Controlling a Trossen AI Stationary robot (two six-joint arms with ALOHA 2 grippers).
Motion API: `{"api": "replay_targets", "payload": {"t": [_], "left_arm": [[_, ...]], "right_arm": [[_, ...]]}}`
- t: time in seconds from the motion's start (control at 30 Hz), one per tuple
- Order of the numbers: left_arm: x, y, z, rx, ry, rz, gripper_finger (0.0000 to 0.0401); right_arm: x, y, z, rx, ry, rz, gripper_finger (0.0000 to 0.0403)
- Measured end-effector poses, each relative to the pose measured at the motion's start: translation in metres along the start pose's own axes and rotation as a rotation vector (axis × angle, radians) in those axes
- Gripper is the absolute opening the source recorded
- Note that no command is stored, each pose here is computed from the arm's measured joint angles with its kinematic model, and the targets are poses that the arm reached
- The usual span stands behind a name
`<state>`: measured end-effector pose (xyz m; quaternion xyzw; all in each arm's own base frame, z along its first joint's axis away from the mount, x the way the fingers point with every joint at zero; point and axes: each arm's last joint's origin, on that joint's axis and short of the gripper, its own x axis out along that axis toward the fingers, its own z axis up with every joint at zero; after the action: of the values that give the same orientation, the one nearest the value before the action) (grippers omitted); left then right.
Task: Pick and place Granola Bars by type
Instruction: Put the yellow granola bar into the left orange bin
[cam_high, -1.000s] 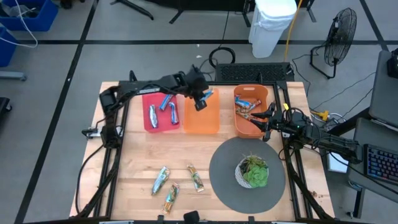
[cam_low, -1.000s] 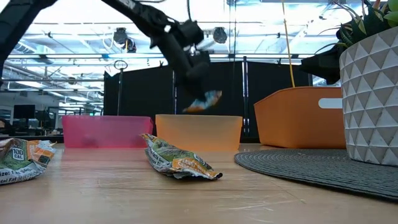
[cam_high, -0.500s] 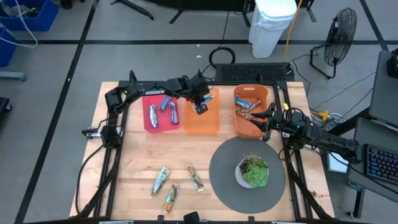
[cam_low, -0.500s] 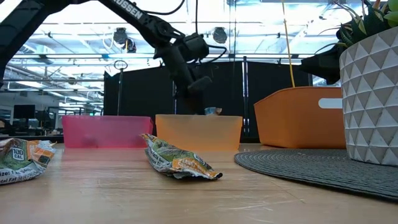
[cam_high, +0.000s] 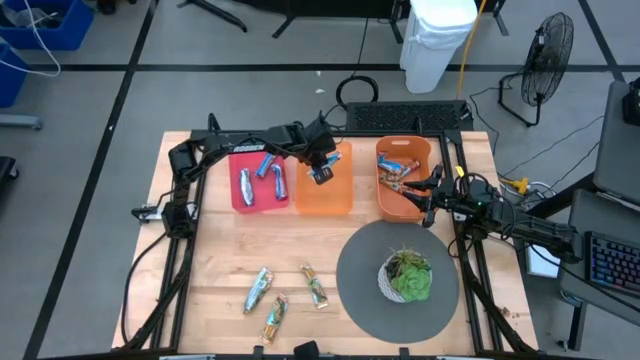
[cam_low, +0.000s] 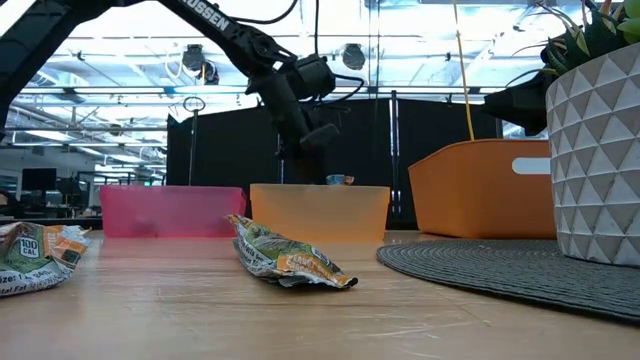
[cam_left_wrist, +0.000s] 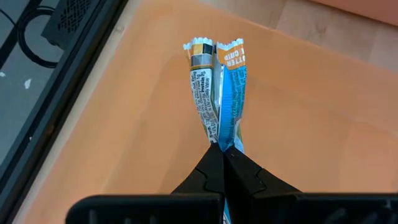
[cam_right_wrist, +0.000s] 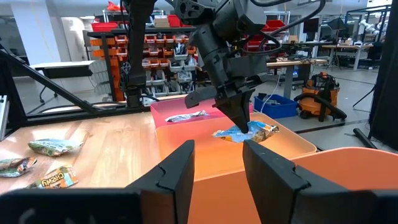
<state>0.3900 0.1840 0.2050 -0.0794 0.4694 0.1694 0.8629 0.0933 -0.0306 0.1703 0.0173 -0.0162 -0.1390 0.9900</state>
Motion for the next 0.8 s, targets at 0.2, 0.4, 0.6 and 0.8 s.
{"api": "replay_targets", "payload": {"t": [0.2, 0.4, 0.6, 0.8], "left_arm": [[0.0, 0.0, -0.0002, -0.001, 0.002, -0.001, 0.0002], [0.0, -0.0004, -0.0002, -0.025, 0.002, -0.013, 0.0005], [0.0, -0.0017, -0.0001, -0.055, 0.0, -0.057, 0.0006], [-0.0001, -0.0019, -0.0001, -0.082, 0.001, -0.063, 0.0025]], "right_arm": [[0.0, 0.0, 0.0, 0.0, 0.0, 0.0, 0.0128], [0.0, 0.0, 0.0, 0.0, 0.0, 0.0, 0.0128], [0.0, 0.0, 0.0, 0.0, 0.0, 0.0, 0.0128], [0.0, 0.0, 0.0, 0.0, 0.0, 0.0, 0.0128]]}}
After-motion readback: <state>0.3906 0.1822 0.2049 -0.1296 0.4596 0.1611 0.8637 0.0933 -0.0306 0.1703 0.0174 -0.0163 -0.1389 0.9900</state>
